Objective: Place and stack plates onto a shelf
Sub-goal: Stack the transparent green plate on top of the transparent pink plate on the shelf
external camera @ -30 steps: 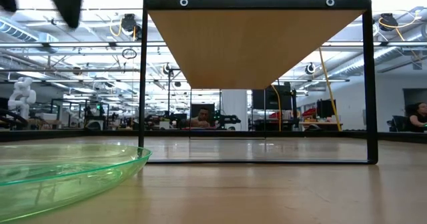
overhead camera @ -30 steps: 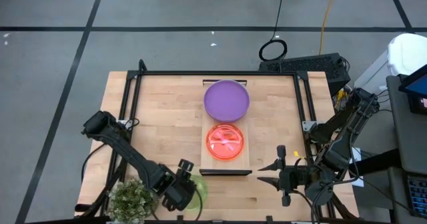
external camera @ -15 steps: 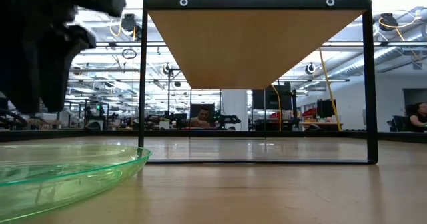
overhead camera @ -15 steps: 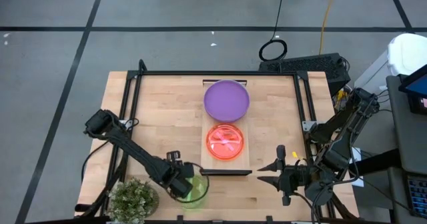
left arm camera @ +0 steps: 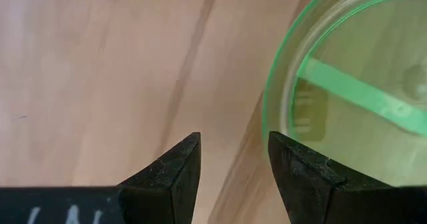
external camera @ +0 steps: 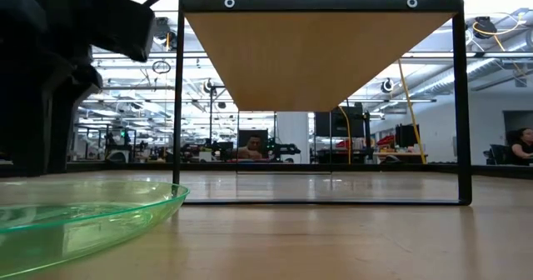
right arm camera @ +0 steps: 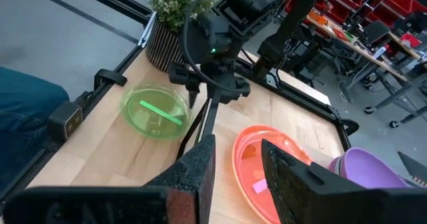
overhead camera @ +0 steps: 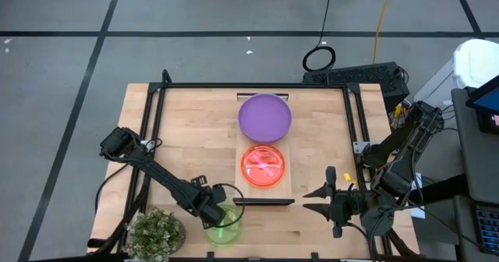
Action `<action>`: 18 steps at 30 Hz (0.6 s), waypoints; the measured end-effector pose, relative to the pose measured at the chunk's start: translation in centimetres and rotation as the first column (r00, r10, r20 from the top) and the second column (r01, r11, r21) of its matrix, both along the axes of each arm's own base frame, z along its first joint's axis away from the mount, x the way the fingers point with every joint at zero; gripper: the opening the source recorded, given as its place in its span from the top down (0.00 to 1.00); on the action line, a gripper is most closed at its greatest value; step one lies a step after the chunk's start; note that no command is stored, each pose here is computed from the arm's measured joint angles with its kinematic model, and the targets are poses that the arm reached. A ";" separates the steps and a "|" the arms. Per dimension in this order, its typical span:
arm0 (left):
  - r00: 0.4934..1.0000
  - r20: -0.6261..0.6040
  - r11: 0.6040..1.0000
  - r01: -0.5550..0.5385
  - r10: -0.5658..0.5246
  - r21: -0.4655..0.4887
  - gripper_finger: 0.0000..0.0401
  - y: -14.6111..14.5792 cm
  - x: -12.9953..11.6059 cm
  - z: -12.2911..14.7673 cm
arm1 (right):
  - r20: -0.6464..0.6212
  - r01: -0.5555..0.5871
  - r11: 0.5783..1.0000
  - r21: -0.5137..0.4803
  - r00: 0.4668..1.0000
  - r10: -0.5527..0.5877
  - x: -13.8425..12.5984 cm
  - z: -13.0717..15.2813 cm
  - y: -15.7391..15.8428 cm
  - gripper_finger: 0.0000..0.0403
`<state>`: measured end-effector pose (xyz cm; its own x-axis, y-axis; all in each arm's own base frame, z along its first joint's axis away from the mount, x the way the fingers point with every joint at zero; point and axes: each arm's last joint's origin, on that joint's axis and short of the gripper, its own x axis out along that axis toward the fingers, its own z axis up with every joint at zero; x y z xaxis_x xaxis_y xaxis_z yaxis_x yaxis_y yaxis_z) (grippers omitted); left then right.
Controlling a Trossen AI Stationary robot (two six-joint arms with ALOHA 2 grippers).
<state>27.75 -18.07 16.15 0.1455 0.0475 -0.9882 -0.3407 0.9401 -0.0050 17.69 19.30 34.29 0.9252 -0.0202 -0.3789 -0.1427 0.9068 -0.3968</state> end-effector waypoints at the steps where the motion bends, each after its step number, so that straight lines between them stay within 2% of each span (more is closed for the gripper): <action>1: 1.000 0.009 1.000 -0.002 0.002 -0.019 0.55 0.0 0.1 -0.2 | 0.000 0.000 1.000 0.000 1.000 0.000 0.0 0.0 0.0 0.74; 4: 1.000 0.025 0.998 -0.009 0.011 -0.070 0.55 -0.1 0.2 -0.7 | -0.001 -0.004 1.000 -0.008 1.000 0.004 0.0 0.0 0.0 0.74; 9: 0.998 0.027 0.994 -0.058 0.061 -0.088 0.55 0.0 0.1 -1.2 | -0.001 -0.006 1.000 -0.012 1.000 0.006 0.0 0.0 0.0 0.74; 18: 0.994 0.068 0.987 -0.073 0.083 -0.143 0.55 0.1 -0.1 -2.4 | 0.005 -0.007 1.000 -0.007 1.000 0.007 0.0 0.1 0.0 0.74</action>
